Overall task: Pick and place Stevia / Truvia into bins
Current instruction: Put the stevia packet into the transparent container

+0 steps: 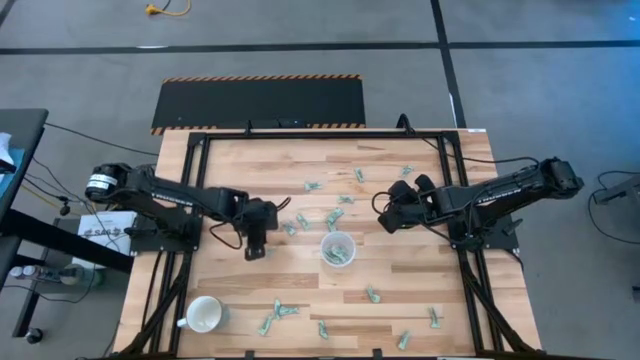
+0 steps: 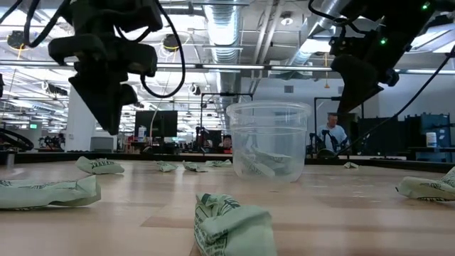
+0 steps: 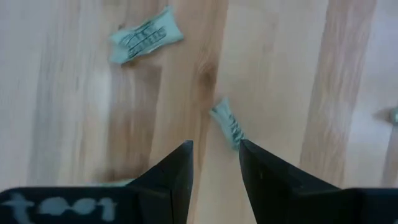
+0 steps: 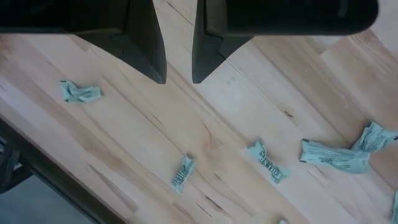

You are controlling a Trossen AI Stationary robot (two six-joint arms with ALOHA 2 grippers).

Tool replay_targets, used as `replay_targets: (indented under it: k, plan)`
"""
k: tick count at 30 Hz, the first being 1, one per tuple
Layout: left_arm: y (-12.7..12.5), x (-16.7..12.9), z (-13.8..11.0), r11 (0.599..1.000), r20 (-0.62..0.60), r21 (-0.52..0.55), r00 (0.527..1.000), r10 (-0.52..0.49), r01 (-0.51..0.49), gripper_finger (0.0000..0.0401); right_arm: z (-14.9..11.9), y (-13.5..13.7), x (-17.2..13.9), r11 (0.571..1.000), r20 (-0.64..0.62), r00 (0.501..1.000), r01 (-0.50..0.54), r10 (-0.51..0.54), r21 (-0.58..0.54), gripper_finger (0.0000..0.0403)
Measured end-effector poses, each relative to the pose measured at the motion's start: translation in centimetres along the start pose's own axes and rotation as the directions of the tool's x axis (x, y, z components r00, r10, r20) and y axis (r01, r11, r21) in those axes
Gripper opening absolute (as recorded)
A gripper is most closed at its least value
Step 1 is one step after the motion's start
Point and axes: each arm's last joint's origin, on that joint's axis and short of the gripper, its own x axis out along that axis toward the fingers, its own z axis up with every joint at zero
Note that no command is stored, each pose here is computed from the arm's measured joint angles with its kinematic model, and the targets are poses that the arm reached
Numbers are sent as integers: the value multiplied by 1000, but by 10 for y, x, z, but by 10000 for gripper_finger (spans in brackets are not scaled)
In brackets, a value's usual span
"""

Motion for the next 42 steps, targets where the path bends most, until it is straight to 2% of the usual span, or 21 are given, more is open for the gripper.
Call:
replay_targets:
  k: [5, 17, 25, 29, 33, 42]
  plan:
    - [-9, 8, -5, 999, 38, 41, 999, -20, 19, 118, 0, 0, 0, 1000, 0, 1000, 0, 0, 0, 70]
    - [-37, 12, -17, 994, 92, 60, 992, 89, -95, 118, 0, 2, -1, 1000, 8, 1000, -10, 10, 11, 70]
    - [-55, 12, -26, 981, 142, 92, 977, 156, -170, 118, 3, 15, -8, 994, 94, 991, -99, 94, 49, 70]
    - [-58, 11, -27, 979, 152, 87, 974, 169, -184, 118, 4, 26, -16, 989, 209, 971, -134, 117, 69, 70]
    - [-58, 11, -28, 978, 151, 88, 973, 173, -187, 118, 4, 32, -22, 987, 266, 954, -154, 136, 47, 70]
    - [-48, 29, -44, 981, 156, 36, 970, 184, -192, 118, 3, 35, -21, 991, 284, 951, -134, 120, 30, 70]
